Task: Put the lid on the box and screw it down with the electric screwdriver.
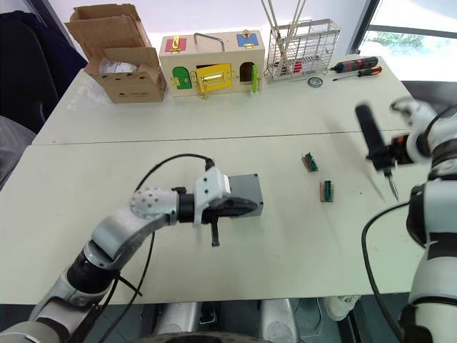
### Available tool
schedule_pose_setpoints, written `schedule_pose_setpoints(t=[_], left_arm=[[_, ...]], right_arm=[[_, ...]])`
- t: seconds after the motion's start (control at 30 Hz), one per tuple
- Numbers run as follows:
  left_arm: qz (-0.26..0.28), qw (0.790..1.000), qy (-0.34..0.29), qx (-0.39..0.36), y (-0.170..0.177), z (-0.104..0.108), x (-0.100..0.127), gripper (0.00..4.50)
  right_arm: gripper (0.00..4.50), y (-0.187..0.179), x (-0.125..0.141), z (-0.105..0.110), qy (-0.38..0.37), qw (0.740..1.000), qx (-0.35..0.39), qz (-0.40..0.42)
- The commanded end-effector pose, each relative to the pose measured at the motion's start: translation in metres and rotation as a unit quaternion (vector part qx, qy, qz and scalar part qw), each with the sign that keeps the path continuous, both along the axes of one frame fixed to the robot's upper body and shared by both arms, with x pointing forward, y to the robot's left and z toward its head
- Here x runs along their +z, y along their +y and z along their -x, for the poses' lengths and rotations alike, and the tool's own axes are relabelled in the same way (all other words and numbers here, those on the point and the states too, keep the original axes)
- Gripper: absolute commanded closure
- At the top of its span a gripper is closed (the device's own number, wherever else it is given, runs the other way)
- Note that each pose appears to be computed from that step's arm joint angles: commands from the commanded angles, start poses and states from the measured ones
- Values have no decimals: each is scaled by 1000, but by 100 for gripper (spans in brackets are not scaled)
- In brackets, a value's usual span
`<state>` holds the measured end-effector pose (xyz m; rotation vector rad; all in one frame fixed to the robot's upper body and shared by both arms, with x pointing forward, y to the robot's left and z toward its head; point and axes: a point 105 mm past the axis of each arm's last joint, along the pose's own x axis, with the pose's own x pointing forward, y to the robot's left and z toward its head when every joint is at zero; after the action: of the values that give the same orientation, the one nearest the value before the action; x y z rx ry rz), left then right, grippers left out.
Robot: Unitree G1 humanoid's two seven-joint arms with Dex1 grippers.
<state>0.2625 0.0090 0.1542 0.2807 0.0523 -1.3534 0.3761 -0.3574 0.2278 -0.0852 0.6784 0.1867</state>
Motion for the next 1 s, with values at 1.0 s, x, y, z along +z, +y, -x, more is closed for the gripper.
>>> schedule_pose_setpoints(t=[1.0], left_arm=[[-76,997,1,-26,4,-41,-13,450]], right_arm=[[270,201,-4,58,-375,826,187,-378]])
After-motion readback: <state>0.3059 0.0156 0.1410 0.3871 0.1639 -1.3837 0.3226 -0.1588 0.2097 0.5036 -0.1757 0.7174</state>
